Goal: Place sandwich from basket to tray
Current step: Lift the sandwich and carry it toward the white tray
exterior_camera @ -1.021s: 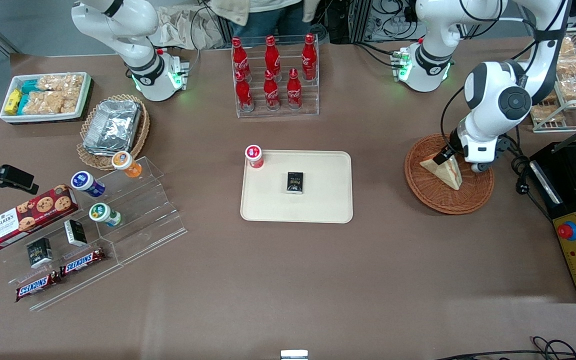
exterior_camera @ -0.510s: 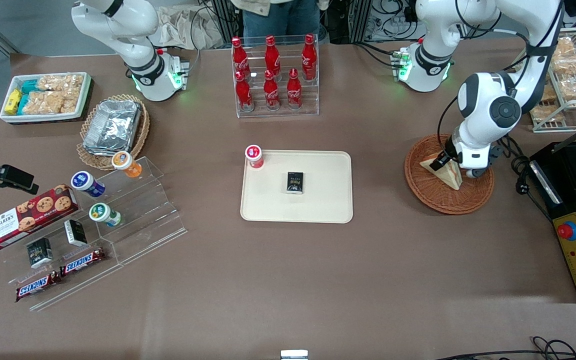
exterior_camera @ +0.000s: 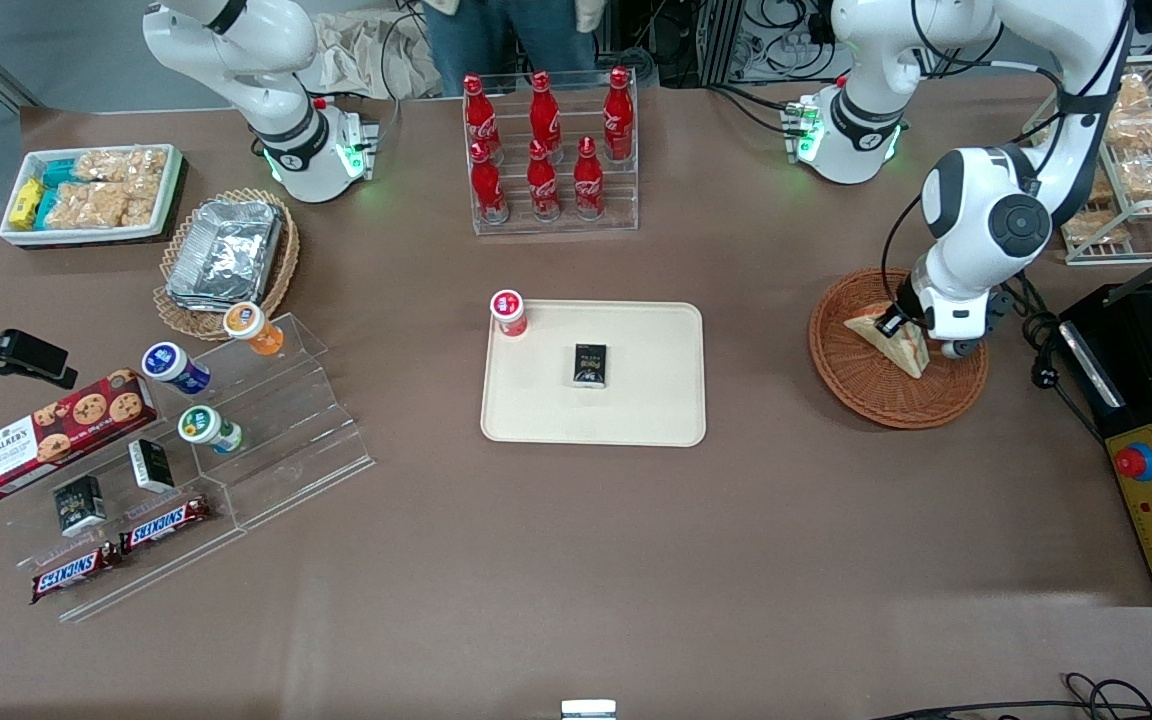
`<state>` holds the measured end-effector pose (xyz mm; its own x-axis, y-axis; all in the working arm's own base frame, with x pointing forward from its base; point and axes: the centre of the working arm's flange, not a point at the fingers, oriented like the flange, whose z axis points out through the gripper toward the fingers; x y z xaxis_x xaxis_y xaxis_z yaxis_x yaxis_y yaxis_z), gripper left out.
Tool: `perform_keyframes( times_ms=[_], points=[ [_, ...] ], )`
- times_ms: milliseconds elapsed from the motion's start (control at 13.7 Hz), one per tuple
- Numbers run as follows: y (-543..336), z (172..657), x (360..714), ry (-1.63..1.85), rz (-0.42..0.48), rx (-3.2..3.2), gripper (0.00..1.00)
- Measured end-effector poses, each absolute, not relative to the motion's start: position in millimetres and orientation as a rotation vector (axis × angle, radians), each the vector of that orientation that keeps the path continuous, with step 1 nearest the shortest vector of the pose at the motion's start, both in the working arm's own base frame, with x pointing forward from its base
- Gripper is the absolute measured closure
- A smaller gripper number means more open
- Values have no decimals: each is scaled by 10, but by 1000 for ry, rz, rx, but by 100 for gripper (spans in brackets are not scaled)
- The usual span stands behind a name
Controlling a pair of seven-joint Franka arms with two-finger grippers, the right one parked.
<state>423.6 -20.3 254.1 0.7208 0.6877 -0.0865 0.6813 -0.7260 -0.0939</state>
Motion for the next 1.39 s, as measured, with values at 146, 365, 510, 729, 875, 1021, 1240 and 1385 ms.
perform_keyframes(
  times_ms=[146, 365, 510, 729, 875, 1021, 1240, 1385],
  points=[
    [-244, 2917, 4298, -975, 192, -2921, 67],
    [-429, 3706, 4320, -658, 129, -3031, 75],
    [-714, 4052, 4209, -445, 68, -3081, 80],
    [-1170, 4336, 4024, -250, 45, -3177, 80],
    [-1640, 4432, 3926, -183, 34, -3212, 80],
    [-2160, 4498, 3858, -164, 18, -3204, 80],
    [-2892, 4474, 3963, -169, 50, -3197, 80],
    [-3212, 4234, 4065, -126, 114, -3185, 80]
  ],
)
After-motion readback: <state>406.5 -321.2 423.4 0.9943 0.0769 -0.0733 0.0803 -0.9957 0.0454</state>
